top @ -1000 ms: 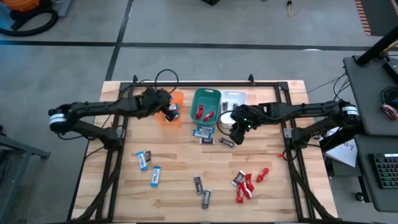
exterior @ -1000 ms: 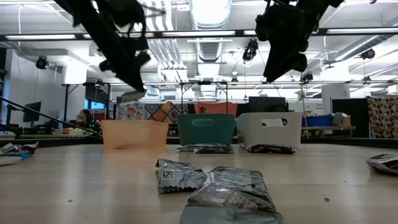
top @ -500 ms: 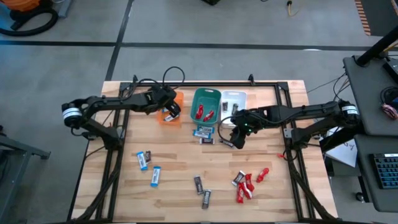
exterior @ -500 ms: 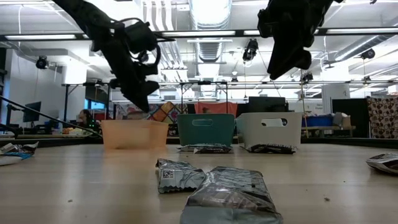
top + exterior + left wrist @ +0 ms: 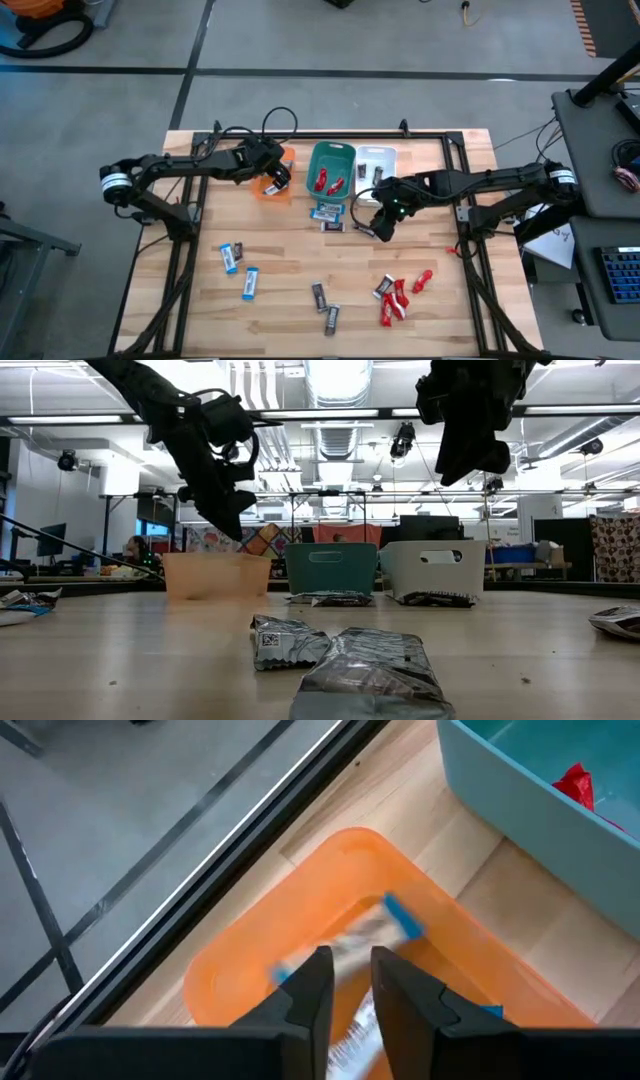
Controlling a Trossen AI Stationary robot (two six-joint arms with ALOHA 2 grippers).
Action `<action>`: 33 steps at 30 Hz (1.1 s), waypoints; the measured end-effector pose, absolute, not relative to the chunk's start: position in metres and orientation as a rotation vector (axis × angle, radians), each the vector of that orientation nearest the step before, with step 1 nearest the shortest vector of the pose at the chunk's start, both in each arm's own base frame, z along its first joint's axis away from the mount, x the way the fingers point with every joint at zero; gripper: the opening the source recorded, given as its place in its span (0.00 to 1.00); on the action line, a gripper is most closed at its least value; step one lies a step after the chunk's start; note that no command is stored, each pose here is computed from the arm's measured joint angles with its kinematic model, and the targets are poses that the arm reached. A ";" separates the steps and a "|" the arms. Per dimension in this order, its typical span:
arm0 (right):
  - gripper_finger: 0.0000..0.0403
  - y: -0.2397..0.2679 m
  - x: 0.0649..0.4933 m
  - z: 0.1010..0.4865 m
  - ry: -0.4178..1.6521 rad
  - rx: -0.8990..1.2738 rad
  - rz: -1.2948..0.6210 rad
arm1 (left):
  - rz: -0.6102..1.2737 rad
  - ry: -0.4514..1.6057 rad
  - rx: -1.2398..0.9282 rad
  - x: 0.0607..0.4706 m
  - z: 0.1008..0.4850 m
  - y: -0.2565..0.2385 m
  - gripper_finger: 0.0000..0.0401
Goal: Organize candy in baskets
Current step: Put the red chocolate into the green bin
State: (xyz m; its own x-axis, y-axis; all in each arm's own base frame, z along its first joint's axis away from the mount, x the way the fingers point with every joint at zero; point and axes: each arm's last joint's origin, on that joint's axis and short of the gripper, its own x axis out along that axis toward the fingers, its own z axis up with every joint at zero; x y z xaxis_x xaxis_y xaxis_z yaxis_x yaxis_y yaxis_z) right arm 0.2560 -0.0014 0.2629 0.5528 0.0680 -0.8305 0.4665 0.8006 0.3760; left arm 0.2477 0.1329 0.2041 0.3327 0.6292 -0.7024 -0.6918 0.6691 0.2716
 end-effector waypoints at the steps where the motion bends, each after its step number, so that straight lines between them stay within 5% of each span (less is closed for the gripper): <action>1: 0.28 0.000 0.256 0.263 0.978 0.631 -0.249 | 0.864 0.879 -0.081 0.248 0.204 0.133 0.16; 11: 0.27 0.023 0.244 0.257 1.138 0.778 -0.256 | 0.831 0.818 -0.053 0.242 0.223 0.125 0.19; 18: 0.27 0.043 0.234 0.255 1.273 0.846 -0.219 | 0.510 0.658 -0.094 0.235 0.257 0.101 0.19; 23: 0.26 0.059 0.225 0.252 1.356 0.623 -0.047 | 0.265 0.546 -0.106 0.236 0.275 0.078 0.19; 33: 0.26 0.103 0.216 0.233 1.470 0.223 0.199 | 0.096 0.482 -0.055 0.243 0.284 0.038 0.19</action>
State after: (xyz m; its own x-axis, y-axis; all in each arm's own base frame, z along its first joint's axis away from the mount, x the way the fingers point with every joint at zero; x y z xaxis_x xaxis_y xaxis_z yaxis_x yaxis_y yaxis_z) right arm 0.2161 0.1030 0.2332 0.0910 0.2680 -0.9591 0.0030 0.9630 0.2694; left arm 0.2429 0.0379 0.2842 0.8816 0.0792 -0.4653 -0.1054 0.9940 -0.0304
